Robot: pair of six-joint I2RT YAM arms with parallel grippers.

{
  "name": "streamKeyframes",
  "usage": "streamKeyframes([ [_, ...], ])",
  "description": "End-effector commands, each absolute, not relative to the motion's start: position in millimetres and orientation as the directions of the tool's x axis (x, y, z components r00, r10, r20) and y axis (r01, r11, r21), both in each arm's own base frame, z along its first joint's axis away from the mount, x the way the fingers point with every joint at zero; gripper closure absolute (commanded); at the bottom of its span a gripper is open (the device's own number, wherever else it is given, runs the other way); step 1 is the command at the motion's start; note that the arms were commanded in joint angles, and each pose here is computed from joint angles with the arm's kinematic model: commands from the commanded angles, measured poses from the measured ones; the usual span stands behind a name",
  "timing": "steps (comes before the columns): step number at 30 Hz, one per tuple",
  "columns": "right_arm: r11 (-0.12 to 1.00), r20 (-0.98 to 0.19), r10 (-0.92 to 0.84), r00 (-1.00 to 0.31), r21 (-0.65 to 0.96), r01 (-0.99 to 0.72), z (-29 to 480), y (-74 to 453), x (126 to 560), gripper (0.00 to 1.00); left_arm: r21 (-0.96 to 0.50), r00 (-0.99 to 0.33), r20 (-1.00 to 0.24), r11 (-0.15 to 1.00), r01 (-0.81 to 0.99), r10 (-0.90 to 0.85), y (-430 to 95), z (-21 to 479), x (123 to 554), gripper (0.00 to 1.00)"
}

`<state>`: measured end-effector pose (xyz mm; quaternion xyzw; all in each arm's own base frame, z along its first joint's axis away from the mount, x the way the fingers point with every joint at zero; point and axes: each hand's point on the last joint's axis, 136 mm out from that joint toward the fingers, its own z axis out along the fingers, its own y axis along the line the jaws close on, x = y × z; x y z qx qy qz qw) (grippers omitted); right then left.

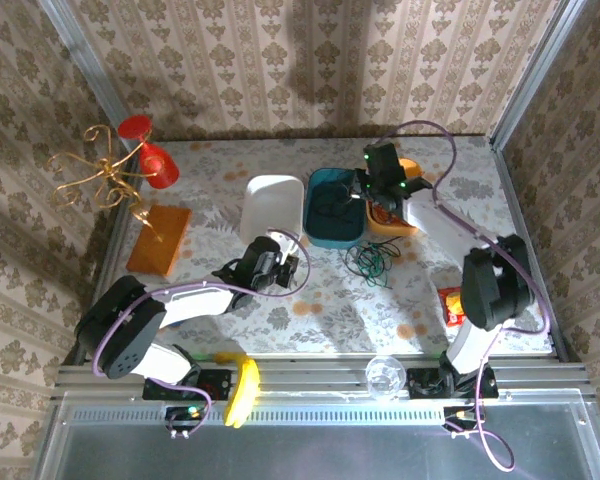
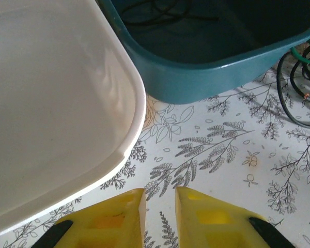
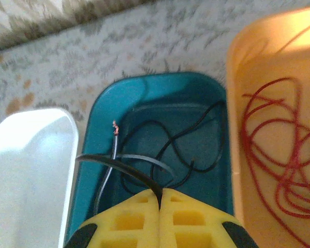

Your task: Untangle the cables

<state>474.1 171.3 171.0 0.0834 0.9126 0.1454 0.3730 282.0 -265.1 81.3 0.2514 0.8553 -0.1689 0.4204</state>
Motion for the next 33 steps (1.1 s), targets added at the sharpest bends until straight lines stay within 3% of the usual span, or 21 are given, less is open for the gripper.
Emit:
streamKeyframes([
  [1,0.943,-0.497,0.230,-0.836,0.327,0.065,121.8,184.9,460.9,0.95,-0.064,-0.533,-0.795,0.833,0.549,0.290,-260.5,76.9,282.2,0.77],
  [6,0.945,-0.409,0.265,-0.873,0.291,0.151,88.6,176.6,447.9,0.91,-0.054,-0.520,-0.795,0.817,0.574,0.312,-268.6,76.4,278.4,0.77],
  [8,0.947,-0.415,0.267,-0.870,0.282,0.156,92.6,173.6,446.4,0.76,-0.034,-0.506,-0.793,0.805,0.592,0.339,-273.4,76.0,276.2,0.76],
  [10,0.948,-0.443,0.269,-0.855,0.280,0.152,104.8,170.8,447.3,0.66,-0.016,-0.489,-0.792,0.789,0.615,0.365,-279.5,77.4,274.0,0.74],
  [15,0.957,-0.557,0.260,-0.789,0.256,0.134,149.4,154.2,441.1,0.50,-0.003,-0.463,-0.796,0.761,0.649,0.391,-293.7,81.0,272.9,0.69],
  [23,0.962,-0.625,0.269,-0.733,0.211,0.174,174.0,116.3,391.3,0.47,-0.036,-0.453,-0.803,0.727,0.685,0.387,-316.5,82.3,276.1,0.61],
  [33,0.960,-0.485,0.277,-0.830,0.173,0.220,108.0,82.5,306.4,0.49,-0.114,-0.443,-0.819,0.653,0.749,0.366,-366.5,80.3,285.1,0.59],
])
